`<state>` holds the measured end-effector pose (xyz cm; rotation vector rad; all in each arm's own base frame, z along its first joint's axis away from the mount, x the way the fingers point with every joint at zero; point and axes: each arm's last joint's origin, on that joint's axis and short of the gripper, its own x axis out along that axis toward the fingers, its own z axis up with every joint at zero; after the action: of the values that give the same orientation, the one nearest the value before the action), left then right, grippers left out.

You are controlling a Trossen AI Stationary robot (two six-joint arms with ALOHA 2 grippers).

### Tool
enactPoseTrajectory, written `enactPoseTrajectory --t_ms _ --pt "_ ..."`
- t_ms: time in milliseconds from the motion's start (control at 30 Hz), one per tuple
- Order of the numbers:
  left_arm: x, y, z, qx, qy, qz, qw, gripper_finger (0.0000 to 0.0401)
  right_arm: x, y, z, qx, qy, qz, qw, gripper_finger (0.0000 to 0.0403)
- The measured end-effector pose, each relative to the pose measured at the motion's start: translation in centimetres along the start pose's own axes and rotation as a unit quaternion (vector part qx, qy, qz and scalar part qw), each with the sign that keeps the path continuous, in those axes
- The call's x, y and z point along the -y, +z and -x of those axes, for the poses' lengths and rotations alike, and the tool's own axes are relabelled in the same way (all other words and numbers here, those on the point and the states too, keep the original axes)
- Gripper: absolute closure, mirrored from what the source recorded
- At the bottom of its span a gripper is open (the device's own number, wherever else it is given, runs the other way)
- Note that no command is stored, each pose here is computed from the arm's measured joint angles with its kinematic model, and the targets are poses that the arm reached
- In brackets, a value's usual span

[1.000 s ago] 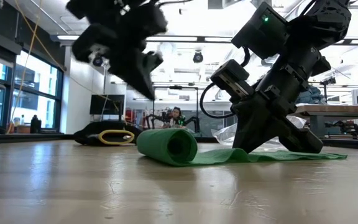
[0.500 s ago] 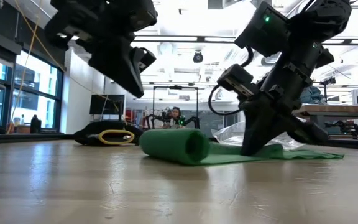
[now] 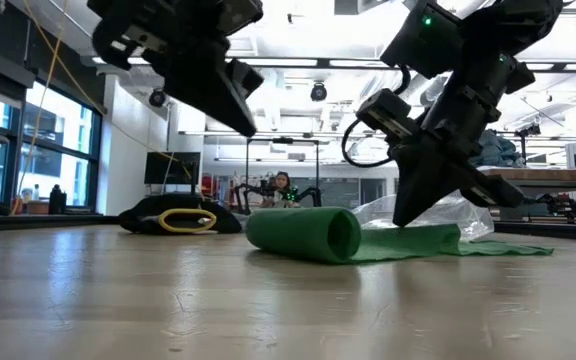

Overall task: Roll bandage
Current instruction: Roll the green bandage

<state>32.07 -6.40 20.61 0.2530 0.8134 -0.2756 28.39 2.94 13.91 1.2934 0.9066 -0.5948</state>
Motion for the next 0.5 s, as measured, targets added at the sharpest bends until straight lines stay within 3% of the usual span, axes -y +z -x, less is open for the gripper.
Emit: enactPoseTrajectory --t_ms 267,500 --pt "0.1 0.1 -1.7 0.002 -0.003 -0.005 1.0 0.0401 -0.2 0.0 1.2 0.016 0.004 0.015 1.0 0.0403" --pt "0.0 0.4 -1.7 0.017 0.001 -0.023 1.0 0.0401 0.5 0.0 3.5 0.044 -0.036 0.017 0.998 0.0403"
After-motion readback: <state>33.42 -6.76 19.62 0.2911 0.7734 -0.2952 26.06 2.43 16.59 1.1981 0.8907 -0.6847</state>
